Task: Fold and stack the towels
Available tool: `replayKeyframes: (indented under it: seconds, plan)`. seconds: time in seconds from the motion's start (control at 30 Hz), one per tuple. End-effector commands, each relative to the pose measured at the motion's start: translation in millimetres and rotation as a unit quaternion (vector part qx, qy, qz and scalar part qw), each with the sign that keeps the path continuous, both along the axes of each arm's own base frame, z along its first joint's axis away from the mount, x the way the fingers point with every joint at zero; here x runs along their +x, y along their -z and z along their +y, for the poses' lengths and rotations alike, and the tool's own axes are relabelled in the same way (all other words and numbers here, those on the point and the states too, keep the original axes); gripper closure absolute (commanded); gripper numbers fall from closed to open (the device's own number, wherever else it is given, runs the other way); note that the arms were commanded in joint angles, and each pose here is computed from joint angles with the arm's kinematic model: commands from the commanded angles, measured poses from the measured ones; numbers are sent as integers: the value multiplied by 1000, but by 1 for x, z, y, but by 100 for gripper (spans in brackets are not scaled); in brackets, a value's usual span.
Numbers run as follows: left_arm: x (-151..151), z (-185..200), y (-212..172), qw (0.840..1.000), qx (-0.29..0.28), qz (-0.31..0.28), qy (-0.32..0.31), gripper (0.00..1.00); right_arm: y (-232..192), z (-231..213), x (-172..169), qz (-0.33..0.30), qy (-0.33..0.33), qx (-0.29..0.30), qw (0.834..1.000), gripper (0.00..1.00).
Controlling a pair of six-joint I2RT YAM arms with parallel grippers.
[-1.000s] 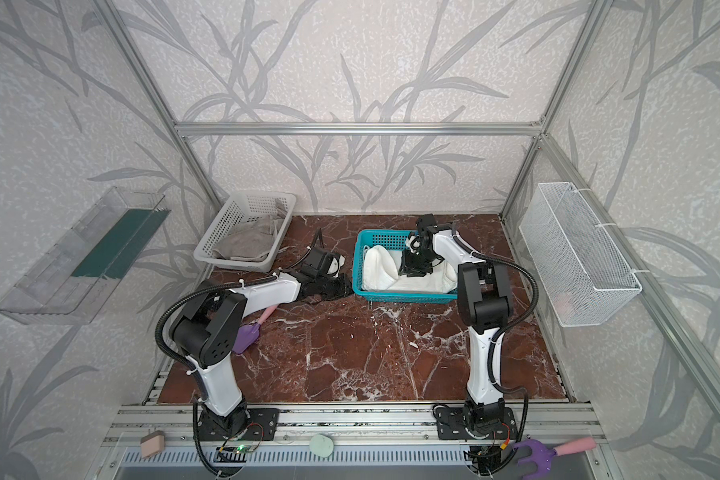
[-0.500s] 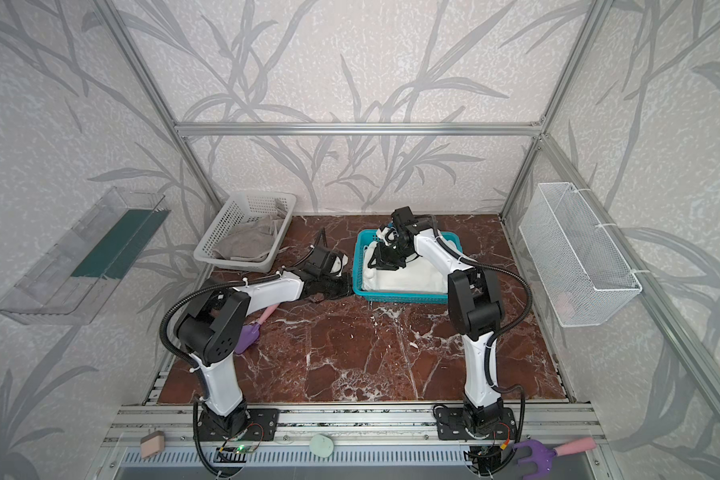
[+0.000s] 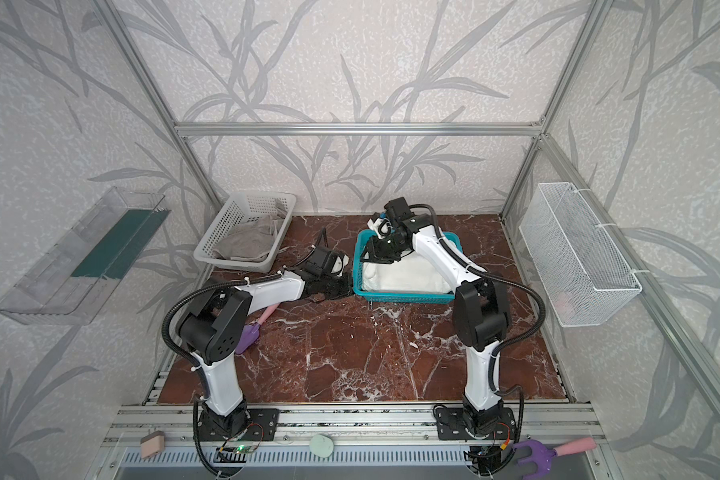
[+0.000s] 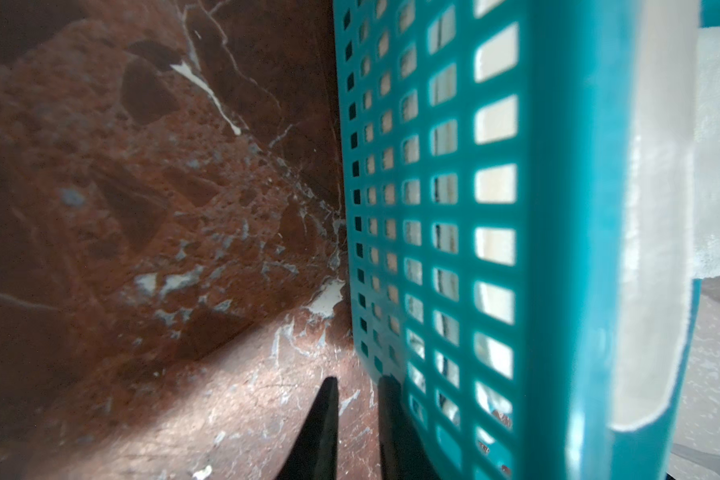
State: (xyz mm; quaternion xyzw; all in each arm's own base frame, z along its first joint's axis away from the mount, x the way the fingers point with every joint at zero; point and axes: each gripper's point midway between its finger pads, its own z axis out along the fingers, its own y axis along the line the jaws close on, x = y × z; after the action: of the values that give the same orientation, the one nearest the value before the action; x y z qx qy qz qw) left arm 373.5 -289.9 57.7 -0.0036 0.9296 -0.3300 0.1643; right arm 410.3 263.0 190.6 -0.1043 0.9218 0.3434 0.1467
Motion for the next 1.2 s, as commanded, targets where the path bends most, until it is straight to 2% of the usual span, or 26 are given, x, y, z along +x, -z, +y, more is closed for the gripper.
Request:
replayKeyframes:
  seconds: [0.0,0.13,0.27,0.47,0.6,0.77,0.93,1.07,1.17]
  plan:
    - [5,-9,-5,1000,-8,-3,8,79,3,-55,8,8,67,-24,997,63]
    - [6,-15,-7,1000,-13,-3,8,79,34,-74,14,19,84,-61,994,63]
    - [9,-28,-5,1000,-22,-5,-22,80,68,-65,30,35,71,-68,995,63]
    - [14,-71,-6,995,-67,-20,-68,81,79,-43,60,16,25,-84,996,63]
    - [33,-95,-17,990,-100,-43,-92,81,87,-48,71,20,13,-111,994,64]
    - [65,-107,-29,992,-83,-62,-71,81,92,-56,79,26,10,-121,992,64]
    - [87,-69,-50,993,-19,-99,-64,76,51,-78,90,-25,34,-157,987,63]
    - [102,-6,-67,989,55,-125,-62,68,3,-96,94,-88,62,-188,976,62]
    - [117,51,-97,977,127,-158,-66,60,-23,-99,90,-120,78,-187,972,62]
